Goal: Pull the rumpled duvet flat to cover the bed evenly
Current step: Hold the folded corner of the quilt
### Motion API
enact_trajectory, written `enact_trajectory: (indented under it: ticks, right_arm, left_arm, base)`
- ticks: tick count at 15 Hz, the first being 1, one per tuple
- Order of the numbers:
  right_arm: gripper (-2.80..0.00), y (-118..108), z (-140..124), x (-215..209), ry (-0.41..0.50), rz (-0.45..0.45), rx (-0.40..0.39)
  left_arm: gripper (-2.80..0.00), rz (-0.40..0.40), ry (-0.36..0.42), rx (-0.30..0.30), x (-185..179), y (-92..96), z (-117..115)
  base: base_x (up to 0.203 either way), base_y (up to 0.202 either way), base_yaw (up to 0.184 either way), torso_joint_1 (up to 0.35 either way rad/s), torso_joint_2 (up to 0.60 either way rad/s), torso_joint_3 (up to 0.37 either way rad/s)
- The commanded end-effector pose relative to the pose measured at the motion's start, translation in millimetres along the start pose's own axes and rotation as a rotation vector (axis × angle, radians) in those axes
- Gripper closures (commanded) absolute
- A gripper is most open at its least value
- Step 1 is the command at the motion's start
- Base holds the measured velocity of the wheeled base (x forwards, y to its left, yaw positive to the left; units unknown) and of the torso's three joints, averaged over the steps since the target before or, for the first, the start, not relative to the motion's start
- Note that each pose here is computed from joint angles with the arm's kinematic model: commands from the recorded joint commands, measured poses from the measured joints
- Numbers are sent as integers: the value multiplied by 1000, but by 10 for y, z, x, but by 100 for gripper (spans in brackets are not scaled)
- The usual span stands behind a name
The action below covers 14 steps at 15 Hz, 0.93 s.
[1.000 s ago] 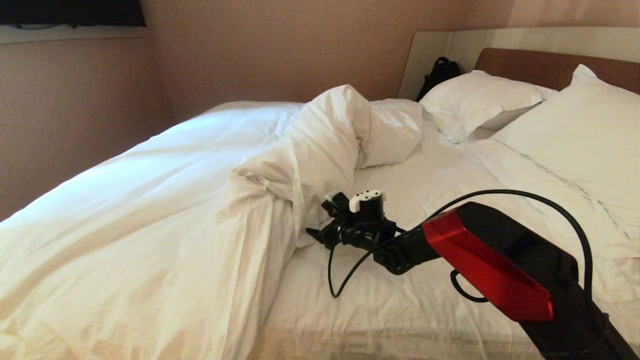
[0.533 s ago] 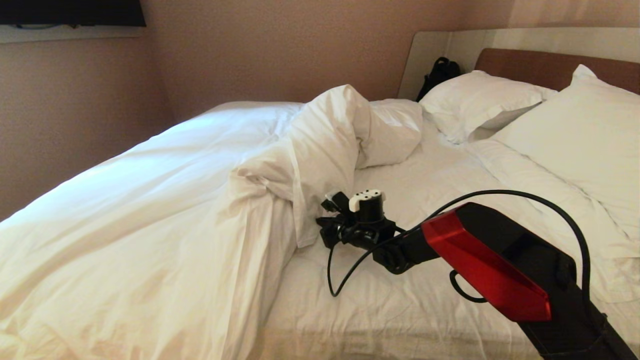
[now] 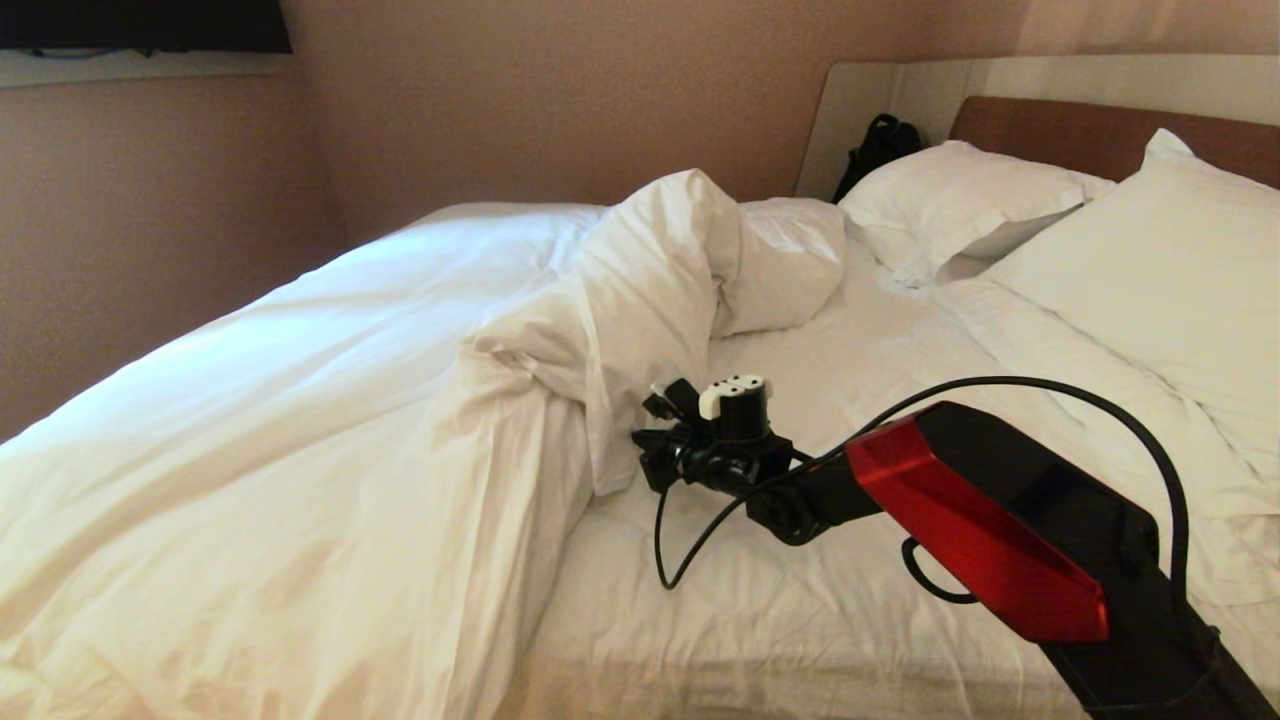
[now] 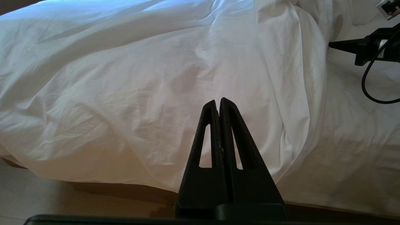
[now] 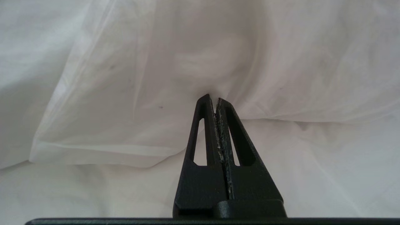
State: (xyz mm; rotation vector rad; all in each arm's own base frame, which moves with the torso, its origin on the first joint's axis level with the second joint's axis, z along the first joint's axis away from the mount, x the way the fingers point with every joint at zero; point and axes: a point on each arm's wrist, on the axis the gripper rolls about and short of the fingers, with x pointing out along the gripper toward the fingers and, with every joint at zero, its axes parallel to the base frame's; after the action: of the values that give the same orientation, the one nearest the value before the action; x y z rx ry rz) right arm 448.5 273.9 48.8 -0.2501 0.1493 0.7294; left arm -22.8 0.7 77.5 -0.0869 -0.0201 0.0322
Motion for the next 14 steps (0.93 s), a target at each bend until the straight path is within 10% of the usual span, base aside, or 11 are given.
enact_trajectory:
  ticks: [1, 8, 9, 14]
  right_arm:
    - [0, -2, 36, -21, -7, 0, -1]
    - [0, 154, 623, -359, -61, -29, -27]
    - [-280, 252, 692, -381, -48, -9, -34]
    - [-280, 422, 825, -196, -36, -21, -50]
  left_arm:
    - [0, 1, -1, -1, 0, 0, 1]
    - [0, 1, -1, -1, 0, 0, 1]
    - [0, 1, -1, -1, 0, 0, 1]
    - [0, 1, -1, -1, 0, 0, 1]
  base:
    - [0, 0, 0, 0, 0, 0]
    - [0, 0, 0, 0, 0, 0]
    - [0, 0, 0, 0, 0, 0]
    - [0, 0, 0, 0, 0, 0]
